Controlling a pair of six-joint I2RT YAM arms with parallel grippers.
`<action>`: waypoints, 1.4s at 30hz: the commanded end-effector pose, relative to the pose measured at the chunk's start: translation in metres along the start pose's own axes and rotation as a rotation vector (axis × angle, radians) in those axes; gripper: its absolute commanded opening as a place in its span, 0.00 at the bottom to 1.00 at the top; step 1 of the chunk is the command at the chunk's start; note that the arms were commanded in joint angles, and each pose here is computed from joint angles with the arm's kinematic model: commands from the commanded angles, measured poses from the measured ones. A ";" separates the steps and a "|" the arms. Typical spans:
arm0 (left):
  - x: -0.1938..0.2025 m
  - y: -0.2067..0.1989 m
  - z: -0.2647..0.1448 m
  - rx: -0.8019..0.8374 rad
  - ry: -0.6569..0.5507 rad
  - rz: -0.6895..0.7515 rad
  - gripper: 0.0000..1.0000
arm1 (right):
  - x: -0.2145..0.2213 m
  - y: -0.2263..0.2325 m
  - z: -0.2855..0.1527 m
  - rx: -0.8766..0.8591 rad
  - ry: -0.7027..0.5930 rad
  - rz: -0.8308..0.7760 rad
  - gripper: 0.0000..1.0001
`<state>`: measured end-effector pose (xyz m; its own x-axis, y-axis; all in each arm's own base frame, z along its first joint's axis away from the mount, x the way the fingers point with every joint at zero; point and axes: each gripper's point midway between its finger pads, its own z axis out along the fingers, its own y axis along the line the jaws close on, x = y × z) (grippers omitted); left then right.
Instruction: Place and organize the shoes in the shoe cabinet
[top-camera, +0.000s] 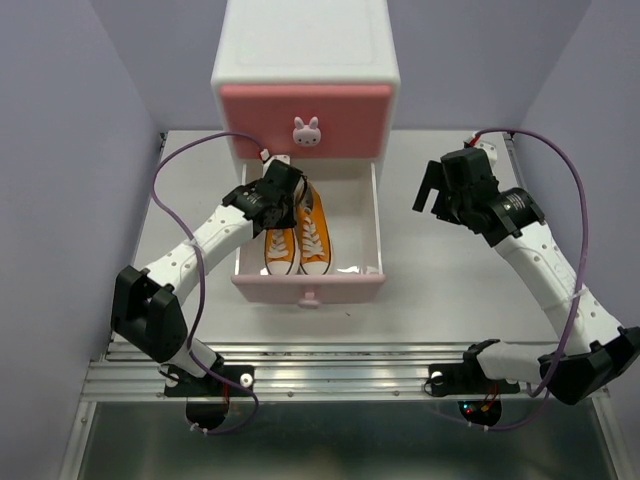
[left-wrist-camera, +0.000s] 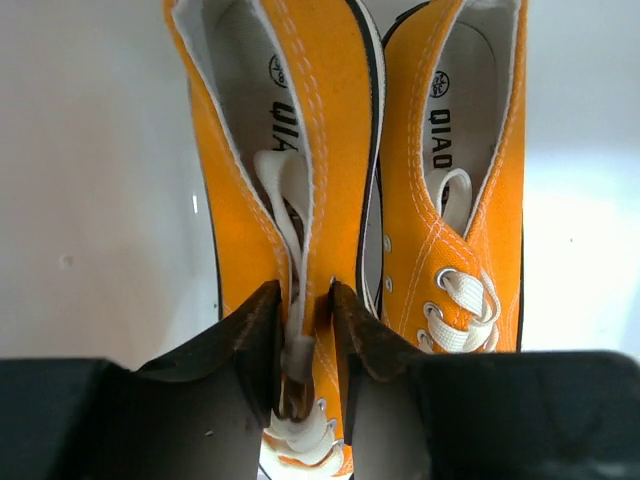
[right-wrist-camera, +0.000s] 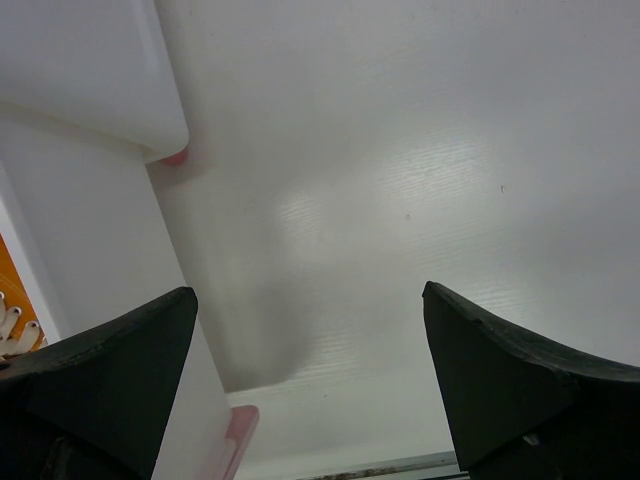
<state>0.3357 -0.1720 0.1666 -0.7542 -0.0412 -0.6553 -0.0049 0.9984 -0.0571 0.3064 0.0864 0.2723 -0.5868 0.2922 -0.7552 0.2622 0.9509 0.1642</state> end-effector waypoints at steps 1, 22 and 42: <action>-0.041 -0.004 0.001 0.010 -0.104 -0.109 0.49 | -0.028 -0.001 -0.017 -0.017 -0.102 0.053 1.00; -0.086 0.007 -0.147 0.197 -0.251 -0.156 0.99 | -0.199 0.107 -0.121 -0.522 -0.564 -0.045 1.00; -0.034 -0.013 -0.219 0.408 -0.152 -0.112 0.99 | -0.247 0.281 -0.100 -1.006 -0.702 -0.212 1.00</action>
<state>0.2321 -0.1674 0.3477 -0.6507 -0.1987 -0.7329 0.1578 0.9087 -0.3865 0.4645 0.2698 0.5395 -0.0209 0.2958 -0.9550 -0.6023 0.7587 0.2481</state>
